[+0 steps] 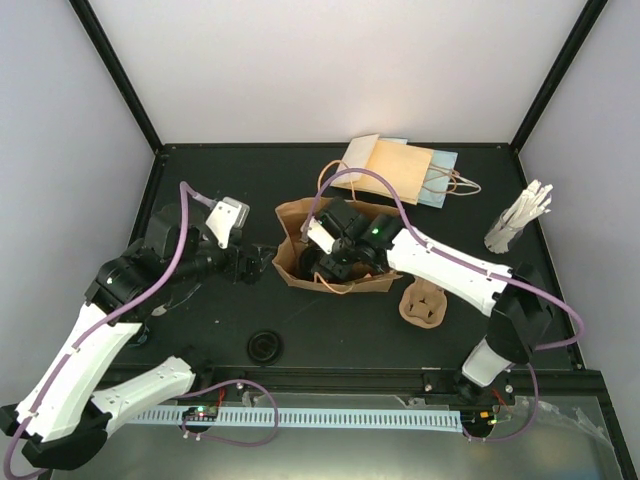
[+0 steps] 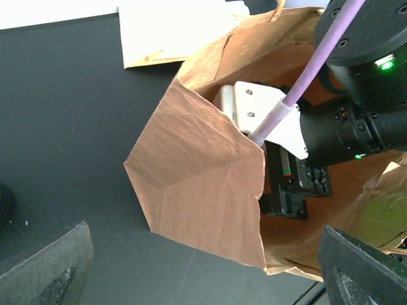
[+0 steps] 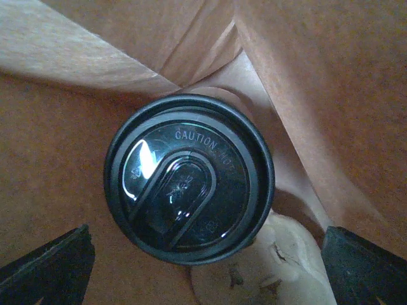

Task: Pack the takeout coffee

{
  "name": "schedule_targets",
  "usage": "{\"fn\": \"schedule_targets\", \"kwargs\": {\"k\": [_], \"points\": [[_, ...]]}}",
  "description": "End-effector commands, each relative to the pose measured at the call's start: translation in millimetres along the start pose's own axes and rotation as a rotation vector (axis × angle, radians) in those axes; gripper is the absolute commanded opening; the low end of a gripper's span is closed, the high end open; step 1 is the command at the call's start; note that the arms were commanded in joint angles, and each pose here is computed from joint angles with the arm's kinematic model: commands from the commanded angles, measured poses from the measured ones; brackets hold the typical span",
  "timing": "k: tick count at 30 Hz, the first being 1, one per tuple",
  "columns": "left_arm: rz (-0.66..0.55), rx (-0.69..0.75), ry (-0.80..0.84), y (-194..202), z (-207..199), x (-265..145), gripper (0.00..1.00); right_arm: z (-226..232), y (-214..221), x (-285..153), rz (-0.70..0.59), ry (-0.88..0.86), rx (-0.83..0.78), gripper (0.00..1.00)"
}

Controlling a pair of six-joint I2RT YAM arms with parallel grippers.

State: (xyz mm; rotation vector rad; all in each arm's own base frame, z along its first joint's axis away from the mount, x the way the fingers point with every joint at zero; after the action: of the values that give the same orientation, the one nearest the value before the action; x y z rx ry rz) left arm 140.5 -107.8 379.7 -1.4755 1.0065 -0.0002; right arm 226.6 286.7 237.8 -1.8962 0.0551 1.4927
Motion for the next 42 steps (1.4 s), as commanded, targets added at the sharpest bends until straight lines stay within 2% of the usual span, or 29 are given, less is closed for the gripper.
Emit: {"fn": "schedule_targets", "kwargs": {"k": [1, 7, 13, 24, 29, 36, 42], "points": [[-0.036, -0.006, 0.025, -2, -2, -5, 0.99, -2, -12, -32, -0.082, -0.007, 0.018, 1.0], [-0.029, -0.029, 0.025, 1, -1, 2, 0.99, -4, -18, -56, -0.131, 0.004, 0.027, 1.0], [-0.028, -0.115, -0.081, 6, 10, 6, 0.99, -6, -22, -78, -0.191, 0.029, 0.043, 1.0], [0.034, -0.092, 0.038, 4, 1, 26, 0.99, -12, -21, -126, -0.333, 0.091, 0.069, 1.0], [0.023, -0.094, 0.09, 0, -3, 29, 0.99, -19, -17, -133, -0.358, 0.186, 0.103, 1.0], [0.029, -0.112, 0.137, -1, -7, 36, 0.99, -22, -12, -127, -0.379, 0.23, 0.103, 1.0], [0.048, -0.146, 0.136, -6, -7, 44, 0.97, -24, -10, -150, -0.465, 0.258, 0.106, 1.0]]}}
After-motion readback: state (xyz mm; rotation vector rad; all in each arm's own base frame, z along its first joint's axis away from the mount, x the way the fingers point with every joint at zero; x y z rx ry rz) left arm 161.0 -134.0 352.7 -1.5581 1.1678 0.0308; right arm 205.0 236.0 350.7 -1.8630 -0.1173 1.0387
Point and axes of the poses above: each gripper's point midway between its finger pads, its own x axis out along the fingers, its own z axis along the line the jaws close on, y = z × x, the point moved 9 cm from there along -x, back along the fingers, and after that the axes turned 4 degrees about x, right-handed, at the moved point
